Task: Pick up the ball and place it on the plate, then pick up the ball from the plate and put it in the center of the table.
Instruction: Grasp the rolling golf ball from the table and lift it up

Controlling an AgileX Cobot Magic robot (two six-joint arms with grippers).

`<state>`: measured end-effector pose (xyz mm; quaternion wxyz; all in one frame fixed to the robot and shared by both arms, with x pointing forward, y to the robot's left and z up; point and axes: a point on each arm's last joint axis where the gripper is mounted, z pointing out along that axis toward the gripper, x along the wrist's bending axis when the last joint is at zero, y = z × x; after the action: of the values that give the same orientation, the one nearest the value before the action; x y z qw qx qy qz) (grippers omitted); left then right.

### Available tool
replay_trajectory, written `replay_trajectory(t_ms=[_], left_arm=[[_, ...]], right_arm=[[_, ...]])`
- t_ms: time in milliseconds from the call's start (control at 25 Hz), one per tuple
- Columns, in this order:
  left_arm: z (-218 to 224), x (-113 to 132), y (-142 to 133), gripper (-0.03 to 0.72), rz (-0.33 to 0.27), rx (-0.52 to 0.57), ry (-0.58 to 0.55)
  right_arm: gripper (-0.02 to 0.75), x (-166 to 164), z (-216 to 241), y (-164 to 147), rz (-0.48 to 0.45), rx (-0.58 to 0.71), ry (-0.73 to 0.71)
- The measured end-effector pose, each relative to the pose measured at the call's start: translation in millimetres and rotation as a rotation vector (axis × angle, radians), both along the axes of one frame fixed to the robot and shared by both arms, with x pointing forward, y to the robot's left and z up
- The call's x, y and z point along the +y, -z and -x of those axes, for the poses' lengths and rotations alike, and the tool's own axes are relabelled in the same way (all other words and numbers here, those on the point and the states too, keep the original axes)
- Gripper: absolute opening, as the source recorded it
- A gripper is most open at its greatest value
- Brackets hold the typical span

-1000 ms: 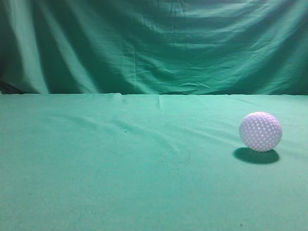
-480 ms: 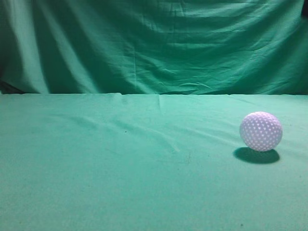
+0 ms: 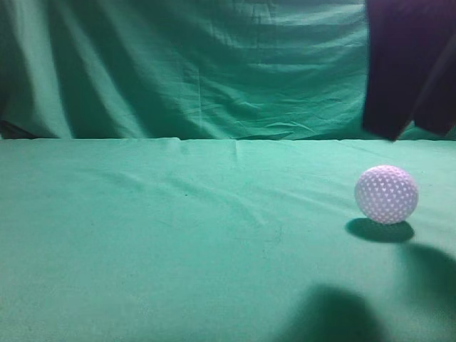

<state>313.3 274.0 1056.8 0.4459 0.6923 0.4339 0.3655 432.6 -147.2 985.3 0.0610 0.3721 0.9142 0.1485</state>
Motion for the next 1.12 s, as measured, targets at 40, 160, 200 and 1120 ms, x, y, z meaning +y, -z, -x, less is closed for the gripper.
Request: replay_trajectory(t_ms=[40, 160, 200, 1120], left_arm=[[0.0, 0.0, 0.0, 0.000, 0.000, 0.000, 0.000], [0.0, 0.1, 0.0, 0.000, -0.002, 0.000, 0.000], [0.0, 0.1, 0.0, 0.000, -0.002, 0.000, 0.000], [0.0, 0.1, 0.0, 0.000, -0.002, 0.000, 0.000]], right_arm=[[0.543, 1.8, -2.6, 3.7, -0.002, -0.002, 0.005], [0.578, 7.6, -10.9, 17.1, -0.003, 0.000, 0.023], [0.578, 9.1, -13.1, 20.6, -0.007, 0.001, 0.037], [0.306, 19.3, -31.5, 35.5, 0.056, 0.028, 0.042]])
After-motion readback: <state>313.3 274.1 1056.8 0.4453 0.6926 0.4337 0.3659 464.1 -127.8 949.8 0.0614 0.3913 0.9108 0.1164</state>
